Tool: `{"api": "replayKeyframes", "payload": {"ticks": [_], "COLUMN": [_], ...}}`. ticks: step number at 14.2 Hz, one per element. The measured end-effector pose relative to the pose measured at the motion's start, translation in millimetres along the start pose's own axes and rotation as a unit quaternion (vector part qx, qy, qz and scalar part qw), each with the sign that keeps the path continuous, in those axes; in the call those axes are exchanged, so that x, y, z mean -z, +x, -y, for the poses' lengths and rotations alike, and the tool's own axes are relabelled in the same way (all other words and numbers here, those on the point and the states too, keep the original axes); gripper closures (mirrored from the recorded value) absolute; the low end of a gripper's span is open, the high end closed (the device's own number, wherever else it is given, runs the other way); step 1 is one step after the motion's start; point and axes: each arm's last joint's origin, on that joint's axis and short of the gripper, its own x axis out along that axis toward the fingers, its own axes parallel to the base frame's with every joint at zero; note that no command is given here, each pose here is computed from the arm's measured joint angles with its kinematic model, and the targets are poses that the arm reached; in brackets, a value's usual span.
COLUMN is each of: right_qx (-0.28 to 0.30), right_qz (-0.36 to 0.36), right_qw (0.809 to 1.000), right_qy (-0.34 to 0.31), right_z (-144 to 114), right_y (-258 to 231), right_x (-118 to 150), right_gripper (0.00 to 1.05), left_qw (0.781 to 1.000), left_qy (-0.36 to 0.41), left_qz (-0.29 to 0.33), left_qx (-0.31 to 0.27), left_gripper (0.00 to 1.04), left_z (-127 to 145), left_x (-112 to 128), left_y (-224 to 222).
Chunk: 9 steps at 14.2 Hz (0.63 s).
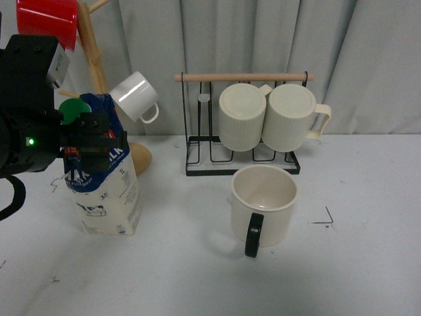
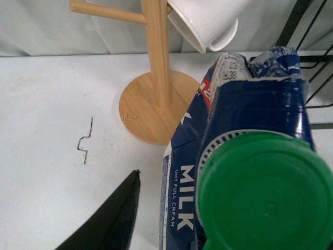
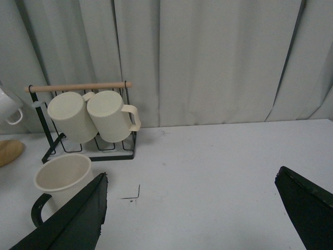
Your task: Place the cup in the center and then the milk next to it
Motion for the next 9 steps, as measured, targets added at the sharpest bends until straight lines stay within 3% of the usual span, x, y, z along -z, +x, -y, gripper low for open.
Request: {"api": "replayKeyframes", "payload": {"ticks": [1, 2, 4, 6, 9], "right_qx": [0.0, 0.0, 0.0, 0.0, 0.0], "right_qz": [0.0, 0.0, 0.0, 0.0, 0.0], "right_qw": [1.0, 1.0, 1.0, 1.0, 1.0], "right_qy": [0.0, 0.0, 0.0, 0.0, 0.0], "right_z": [0, 0, 0, 0, 0], "right_y": [0, 0, 0, 0, 0], "right_x": [0, 0, 0, 0, 0], "right_gripper": [0.06, 0.06, 0.06, 0.06, 0.06], "left_qw": [1.0, 1.0, 1.0, 1.0, 1.0], "left_qy": [-0.003, -0.007, -0.015, -0.016, -0.013], "left_qz": [-0.001, -0.002, -0.005, -0.009, 0.015], "left_qx": [0.0, 0.002, 0.002, -0.004, 0.017], "left_gripper": [0.58, 0.75, 0.93, 1.0, 1.0], "left_z": [0, 0, 1, 4, 37], "left_x": [0, 0, -1, -2, -13], "left_y": [0, 0, -2, -8, -34]}}
